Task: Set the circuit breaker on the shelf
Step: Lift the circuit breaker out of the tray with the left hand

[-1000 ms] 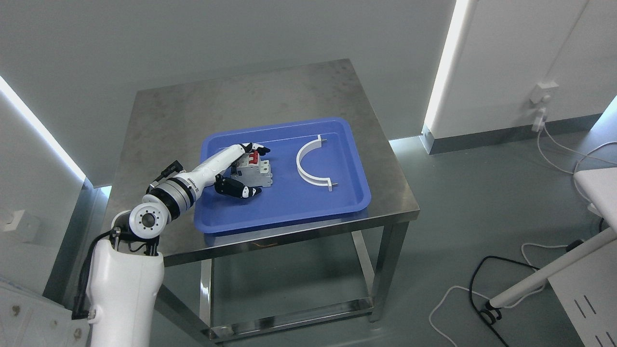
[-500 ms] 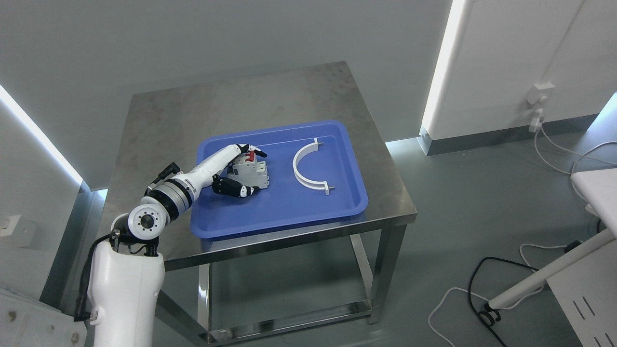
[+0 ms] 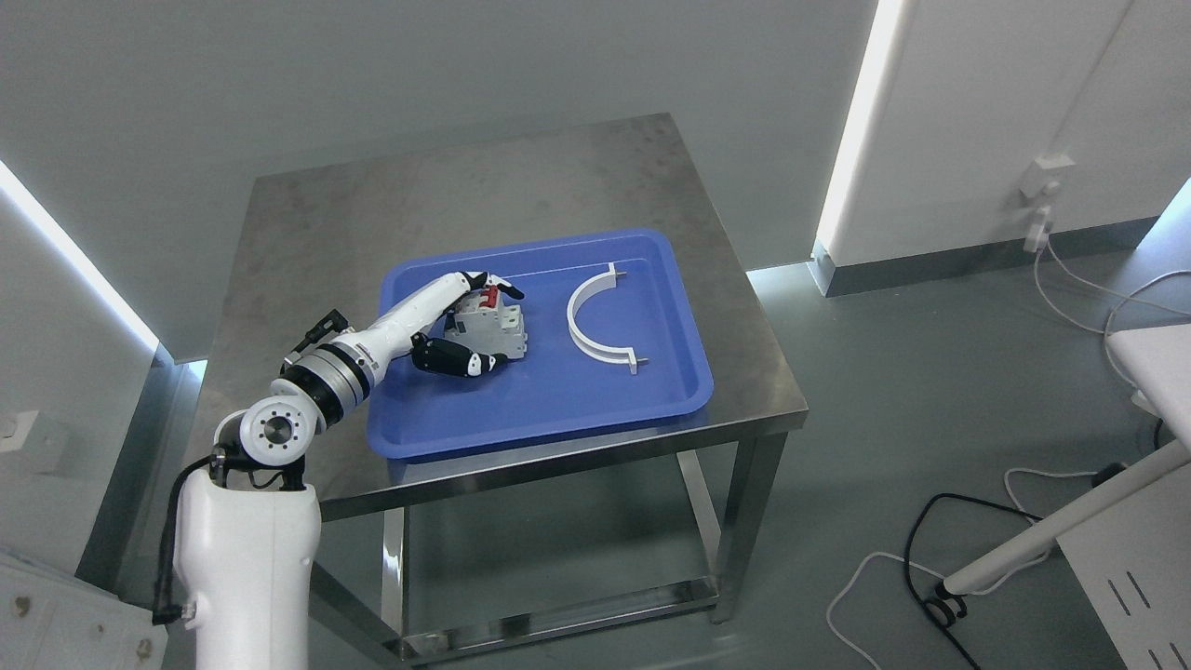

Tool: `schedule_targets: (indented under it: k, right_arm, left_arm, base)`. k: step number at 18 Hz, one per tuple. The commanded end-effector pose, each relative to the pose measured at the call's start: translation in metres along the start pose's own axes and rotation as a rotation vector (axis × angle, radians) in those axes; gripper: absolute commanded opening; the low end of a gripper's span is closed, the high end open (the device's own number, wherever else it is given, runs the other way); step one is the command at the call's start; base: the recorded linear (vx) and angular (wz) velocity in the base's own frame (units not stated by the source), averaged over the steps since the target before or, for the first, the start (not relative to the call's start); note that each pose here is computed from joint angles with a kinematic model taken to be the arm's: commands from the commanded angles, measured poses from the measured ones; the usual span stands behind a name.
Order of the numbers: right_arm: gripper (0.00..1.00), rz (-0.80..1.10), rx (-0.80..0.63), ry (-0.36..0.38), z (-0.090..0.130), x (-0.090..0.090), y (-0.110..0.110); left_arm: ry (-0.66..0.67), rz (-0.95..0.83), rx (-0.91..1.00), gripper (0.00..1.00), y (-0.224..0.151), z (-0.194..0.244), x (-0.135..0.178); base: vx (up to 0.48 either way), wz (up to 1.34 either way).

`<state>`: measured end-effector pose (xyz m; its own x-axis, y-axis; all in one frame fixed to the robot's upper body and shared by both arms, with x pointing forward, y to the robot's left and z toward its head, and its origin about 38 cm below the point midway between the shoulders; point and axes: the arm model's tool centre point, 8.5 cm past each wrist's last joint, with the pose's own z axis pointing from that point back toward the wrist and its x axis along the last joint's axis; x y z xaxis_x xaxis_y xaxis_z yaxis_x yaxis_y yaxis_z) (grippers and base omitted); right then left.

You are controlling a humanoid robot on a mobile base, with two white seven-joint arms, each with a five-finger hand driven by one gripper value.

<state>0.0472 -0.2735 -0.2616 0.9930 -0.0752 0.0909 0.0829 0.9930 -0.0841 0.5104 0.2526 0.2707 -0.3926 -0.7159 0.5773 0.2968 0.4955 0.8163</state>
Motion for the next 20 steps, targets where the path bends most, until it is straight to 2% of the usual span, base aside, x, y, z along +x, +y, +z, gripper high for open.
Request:
schedule_targets:
  k: [1,3,6,8,12,17,20]
  right_arm:
    - [1.00,0.002,-0.018,-0.011,0.000,-0.007,-0.012]
    - [1.00,0.001,-0.018,-0.012,0.000,-0.007,-0.012]
    - [1.00,0.002,-0.018,-0.011,0.000,-0.007,-0.012]
    - [1.00,0.002,-0.018,-0.011,0.000,-0.007,-0.012]
    - [1.00,0.002,-0.018,-0.011,0.000,-0.007,-0.012]
    - [1.00,0.002,-0.018,-0.011,0.000,-0.007,-0.012]
    - [1.00,0.002,-0.018,-0.011,0.000,-0.007,-0.012]
  left_arm:
    - [-0.107,0.063,0.205,0.00,0.052,0.019,0.021]
    - [-0.183,0.105,0.257,0.01,0.063,0.029,0.029]
    - [-0.320,0.248,0.361,0.01,0.077,0.050,0.025]
    - [-0.363,0.301,0.430,0.01,0.082,0.065,0.020]
    - [-0.405,0.351,0.538,0.04,0.083,0.099,0.007]
    - [-0.388,0.360,0.749,0.03,0.092,0.135,-0.010]
    - [-0.355,0.391,0.955,0.05,0.096,0.150,-0.018]
  base:
    - [-0.003,-0.01]
    - [0.000,0.00]
    - [0.000,0.00]
    - [0.000,0.00]
    - [0.000,0.00]
    - [-0.017,-0.01]
    - [-0.062,0.00]
